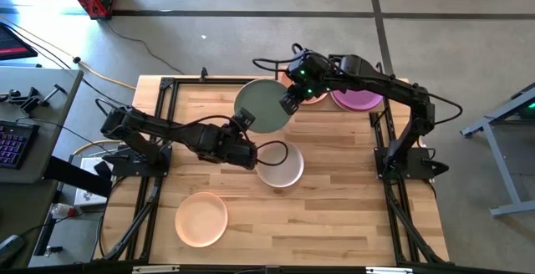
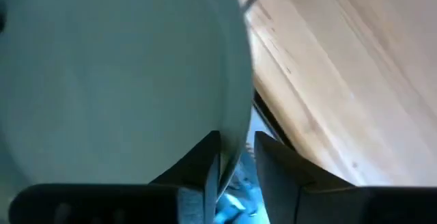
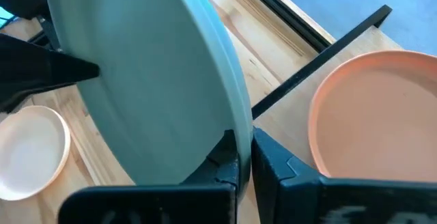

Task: Place and stack plates onto a shelf
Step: Stack the blue plate on top of the brown plate on the shelf

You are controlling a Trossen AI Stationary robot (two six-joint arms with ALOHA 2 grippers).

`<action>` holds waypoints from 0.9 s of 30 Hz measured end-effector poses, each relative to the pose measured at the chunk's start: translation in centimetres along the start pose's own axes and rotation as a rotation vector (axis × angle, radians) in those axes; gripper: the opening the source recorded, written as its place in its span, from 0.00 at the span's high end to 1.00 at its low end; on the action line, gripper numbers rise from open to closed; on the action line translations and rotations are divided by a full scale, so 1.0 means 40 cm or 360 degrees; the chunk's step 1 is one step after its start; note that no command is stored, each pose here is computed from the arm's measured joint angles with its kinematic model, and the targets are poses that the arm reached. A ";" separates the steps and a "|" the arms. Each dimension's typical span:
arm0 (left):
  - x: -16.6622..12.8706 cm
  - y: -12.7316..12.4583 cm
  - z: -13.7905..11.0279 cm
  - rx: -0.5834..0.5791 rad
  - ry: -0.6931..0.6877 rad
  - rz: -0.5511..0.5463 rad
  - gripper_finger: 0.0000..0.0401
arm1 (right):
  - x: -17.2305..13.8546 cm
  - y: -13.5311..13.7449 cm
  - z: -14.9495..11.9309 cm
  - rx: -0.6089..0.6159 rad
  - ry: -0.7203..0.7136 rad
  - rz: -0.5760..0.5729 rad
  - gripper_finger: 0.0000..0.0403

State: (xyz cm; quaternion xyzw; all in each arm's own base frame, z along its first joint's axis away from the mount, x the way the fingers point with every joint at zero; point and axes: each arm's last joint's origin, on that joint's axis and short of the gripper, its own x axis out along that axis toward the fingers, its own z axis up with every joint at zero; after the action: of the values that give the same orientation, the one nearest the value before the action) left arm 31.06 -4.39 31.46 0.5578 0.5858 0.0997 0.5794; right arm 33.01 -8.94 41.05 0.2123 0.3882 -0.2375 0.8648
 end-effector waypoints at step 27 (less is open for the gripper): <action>-0.027 0.007 0.019 -0.1091 -0.0032 0.0298 0.74 | -0.004 -0.246 0.055 0.0239 0.0053 -0.0193 1.00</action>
State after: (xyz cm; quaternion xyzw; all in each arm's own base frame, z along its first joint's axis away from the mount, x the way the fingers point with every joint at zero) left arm 31.47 -5.53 32.06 0.3831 0.4590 0.3377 0.7270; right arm 28.53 -17.94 40.71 0.2564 0.3957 -0.3144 0.8239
